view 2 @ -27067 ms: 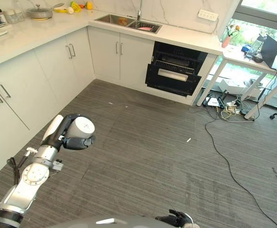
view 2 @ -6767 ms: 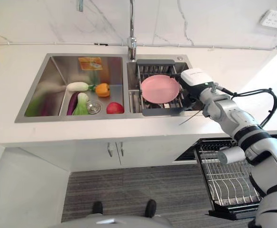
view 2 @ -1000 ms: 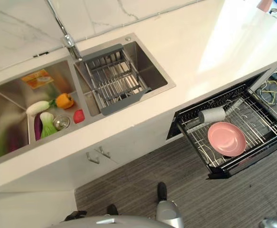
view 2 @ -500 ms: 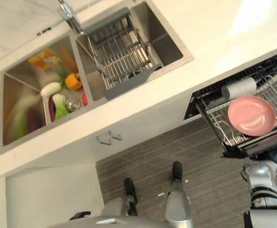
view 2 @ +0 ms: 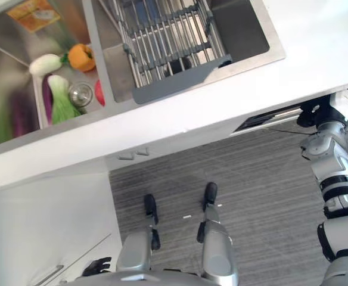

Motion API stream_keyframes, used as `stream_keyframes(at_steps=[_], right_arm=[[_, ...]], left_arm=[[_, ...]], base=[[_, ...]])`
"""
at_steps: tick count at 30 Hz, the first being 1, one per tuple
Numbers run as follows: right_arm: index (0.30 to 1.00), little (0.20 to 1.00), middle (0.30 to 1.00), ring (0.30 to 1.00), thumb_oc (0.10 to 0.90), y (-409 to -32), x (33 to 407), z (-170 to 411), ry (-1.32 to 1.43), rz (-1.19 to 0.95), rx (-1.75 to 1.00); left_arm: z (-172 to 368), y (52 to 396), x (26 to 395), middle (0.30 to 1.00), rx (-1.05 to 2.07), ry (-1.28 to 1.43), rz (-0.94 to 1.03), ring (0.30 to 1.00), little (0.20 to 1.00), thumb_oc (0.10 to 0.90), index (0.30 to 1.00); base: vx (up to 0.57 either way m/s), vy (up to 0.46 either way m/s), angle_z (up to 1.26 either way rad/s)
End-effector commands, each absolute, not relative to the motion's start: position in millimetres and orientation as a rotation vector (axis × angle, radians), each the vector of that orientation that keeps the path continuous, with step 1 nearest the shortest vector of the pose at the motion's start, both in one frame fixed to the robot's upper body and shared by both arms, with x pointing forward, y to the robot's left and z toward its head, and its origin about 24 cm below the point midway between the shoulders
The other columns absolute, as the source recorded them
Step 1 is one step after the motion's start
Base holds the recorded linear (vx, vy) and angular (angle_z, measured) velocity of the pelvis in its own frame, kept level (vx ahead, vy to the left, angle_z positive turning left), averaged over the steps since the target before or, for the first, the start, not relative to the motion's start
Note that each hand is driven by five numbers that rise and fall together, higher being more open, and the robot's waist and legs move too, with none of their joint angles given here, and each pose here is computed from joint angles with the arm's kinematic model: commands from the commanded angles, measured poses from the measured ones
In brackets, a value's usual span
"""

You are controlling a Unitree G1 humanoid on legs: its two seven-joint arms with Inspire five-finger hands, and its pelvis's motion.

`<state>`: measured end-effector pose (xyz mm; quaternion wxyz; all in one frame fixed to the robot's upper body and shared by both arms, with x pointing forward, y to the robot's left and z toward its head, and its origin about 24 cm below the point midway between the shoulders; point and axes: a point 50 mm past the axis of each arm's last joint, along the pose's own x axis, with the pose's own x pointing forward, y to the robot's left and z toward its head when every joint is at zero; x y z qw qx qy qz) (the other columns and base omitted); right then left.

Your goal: Place the dishes in the dishwasher.

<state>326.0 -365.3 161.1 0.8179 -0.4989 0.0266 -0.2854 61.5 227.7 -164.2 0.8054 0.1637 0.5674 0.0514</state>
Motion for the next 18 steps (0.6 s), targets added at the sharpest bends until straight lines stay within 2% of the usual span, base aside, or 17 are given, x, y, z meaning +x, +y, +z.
stream_keyframes(at_steps=[1,4,5,7,8,9,11,12,13,14,15,18], right_arm=[[0.900,0.900,0.900,0.900,0.800,-327,337,213,-0.328,-0.544,-1.117],[0.900,0.900,0.900,0.900,0.800,-330,321,134,-0.109,-0.511,-0.984],[0.900,0.900,0.900,0.900,0.800,-331,321,134,-0.109,-0.511,-0.984],[0.900,0.900,0.900,0.900,0.800,-333,280,52,0.161,-0.441,-0.938],[0.900,0.900,0.900,0.900,0.800,-333,280,52,0.161,-0.441,-0.938],[0.900,0.900,0.900,0.900,0.800,-335,241,-1,0.374,-0.395,-0.918],[0.900,0.900,0.900,0.900,0.800,-330,204,-42,0.548,-0.384,-0.847],[0.900,0.900,0.900,0.900,0.800,-327,186,-59,0.630,-0.373,-0.815],[0.900,0.900,0.900,0.900,0.800,-327,186,-59,0.630,-0.373,-0.815],[0.900,0.900,0.900,0.900,0.800,-317,153,-88,0.775,-0.357,-0.736],[0.900,0.900,0.900,0.900,0.800,-317,153,-88,0.775,-0.357,-0.736],[0.900,0.900,0.900,0.900,0.800,-294,116,-117,0.925,-0.310,-0.601]], left_arm=[[-161,260,47,0.900,0.449,1.318,0.140,0.900,0.900,0.800,0.900],[-163,255,48,0.900,0.410,1.325,0.149,0.900,0.900,0.800,0.900],[-163,255,48,0.900,0.410,1.325,0.149,0.900,0.900,0.800,0.900],[-163,253,52,0.900,0.379,1.314,0.164,0.900,0.900,0.800,0.900],[-163,253,52,0.900,0.380,1.314,0.164,0.900,0.900,0.800,0.900],[-162,252,55,0.900,0.338,1.291,0.183,0.900,0.900,0.800,0.900],[-162,252,53,0.900,0.304,1.281,0.197,0.900,0.900,0.800,0.900],[-161,253,52,0.900,0.292,1.278,0.200,0.900,0.900,0.800,0.900],[-161,253,52,0.900,0.293,1.278,0.200,0.900,0.900,0.800,0.900],[-161,254,52,0.900,0.297,1.277,0.197,0.900,0.900,0.800,0.900],[-161,254,52,0.900,0.297,1.277,0.197,0.900,0.900,0.800,0.900],[-161,259,43,0.900,0.328,1.318,0.186,0.900,0.900,0.800,0.900]], base=[[0.04,0.043,0.03],[0.05,0.047,0.03],[0.07,0.050,0.06],[0.06,0.063,0.06],[0.09,0.076,0.08],[0.08,0.086,0.10],[0.09,0.120,0.09],[0.05,0.079,0.01],[0.04,0.126,-0.03],[0.01,0.089,0.00],[0.02,0.113,0.01],[0.03,0.136,-0.09]])
